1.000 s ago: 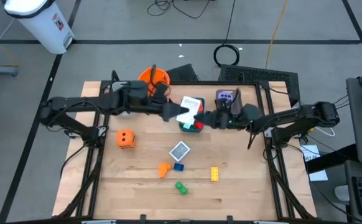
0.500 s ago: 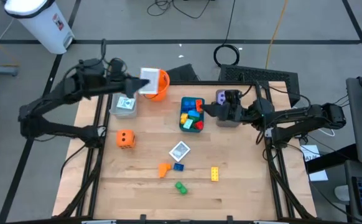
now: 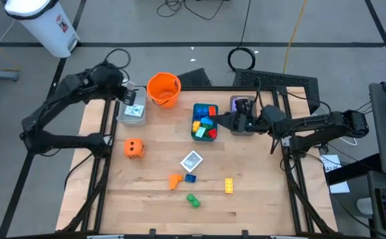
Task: Pick & Place Toys
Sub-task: Put the brown deck of cards into the gray bin
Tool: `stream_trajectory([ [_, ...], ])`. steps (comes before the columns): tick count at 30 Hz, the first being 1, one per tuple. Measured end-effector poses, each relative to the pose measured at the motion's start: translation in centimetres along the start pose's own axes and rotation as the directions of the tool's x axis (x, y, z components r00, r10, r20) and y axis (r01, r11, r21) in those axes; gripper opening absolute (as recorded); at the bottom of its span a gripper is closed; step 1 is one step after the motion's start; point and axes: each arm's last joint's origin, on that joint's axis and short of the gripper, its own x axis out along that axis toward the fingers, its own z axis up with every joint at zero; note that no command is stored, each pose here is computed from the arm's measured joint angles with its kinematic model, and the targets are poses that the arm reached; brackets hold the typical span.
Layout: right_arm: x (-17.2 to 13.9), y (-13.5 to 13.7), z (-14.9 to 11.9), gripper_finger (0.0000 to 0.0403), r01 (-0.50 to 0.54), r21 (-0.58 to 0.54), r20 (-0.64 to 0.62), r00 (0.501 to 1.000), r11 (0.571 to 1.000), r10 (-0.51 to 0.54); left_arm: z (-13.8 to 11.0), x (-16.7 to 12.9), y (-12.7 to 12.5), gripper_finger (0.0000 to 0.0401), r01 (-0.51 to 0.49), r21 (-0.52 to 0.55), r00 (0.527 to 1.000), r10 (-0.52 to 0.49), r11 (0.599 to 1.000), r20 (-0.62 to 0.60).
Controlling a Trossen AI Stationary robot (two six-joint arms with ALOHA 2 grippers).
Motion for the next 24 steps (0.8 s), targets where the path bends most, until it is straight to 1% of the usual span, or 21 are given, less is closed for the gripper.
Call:
stream_trajectory([
  [2, 0.0, -0.1, 0.0, 0.0202, 0.022, -0.014, 0.014, 1.000, 1.000, -0.021, 0.2, 1.4, 0.3, 0.0085, -0.059, 0.038, 0.993, 0.062, 0.998, -0.096],
  [4, 0.0, -0.3, 0.0, 0.0201, 0.051, -0.021, 0.025, 0.998, 0.998, -0.051, 0.7, 3.0, 0.5, 0.0085, -0.088, 0.074, 0.979, 0.100, 0.993, -0.175],
  [9, 0.0, -0.8, 0.0, 0.0201, 0.090, -0.034, 0.015, 0.996, 0.995, -0.089, 2.0, 6.7, 1.0, 0.0086, -0.089, 0.128, 0.950, 0.122, 0.988, -0.288],
  [12, 0.0, -1.0, -0.1, 0.0201, 0.118, -0.037, 0.019, 0.993, 0.992, -0.118, 2.5, 8.7, 1.7, 0.0087, -0.111, 0.144, 0.925, 0.155, 0.983, -0.346],
  [14, -0.1, -1.0, -0.1, 0.0201, 0.129, -0.046, 0.031, 0.991, 0.991, -0.128, 2.6, 10.0, 2.3, 0.0087, -0.125, 0.125, 0.915, 0.163, 0.984, -0.370],
  [16, -0.1, -1.1, -0.1, 0.0200, 0.141, -0.047, 0.044, 0.989, 0.989, -0.139, 2.3, 11.3, 2.9, 0.0087, -0.101, 0.080, 0.914, 0.125, 0.992, -0.387],
  [19, -0.1, -1.2, 0.0, 0.0199, 0.151, -0.055, 0.045, 0.988, 0.987, -0.148, 1.7, 12.8, 3.6, 0.0087, -0.056, 0.020, 0.924, 0.059, 0.998, -0.379],
  [24, -0.1, -1.2, 0.0, 0.0200, 0.165, -0.055, 0.066, 0.985, 0.985, -0.161, 0.4, 14.7, 4.9, 0.0087, -0.049, -0.042, 0.921, 0.029, 0.998, -0.389],
])
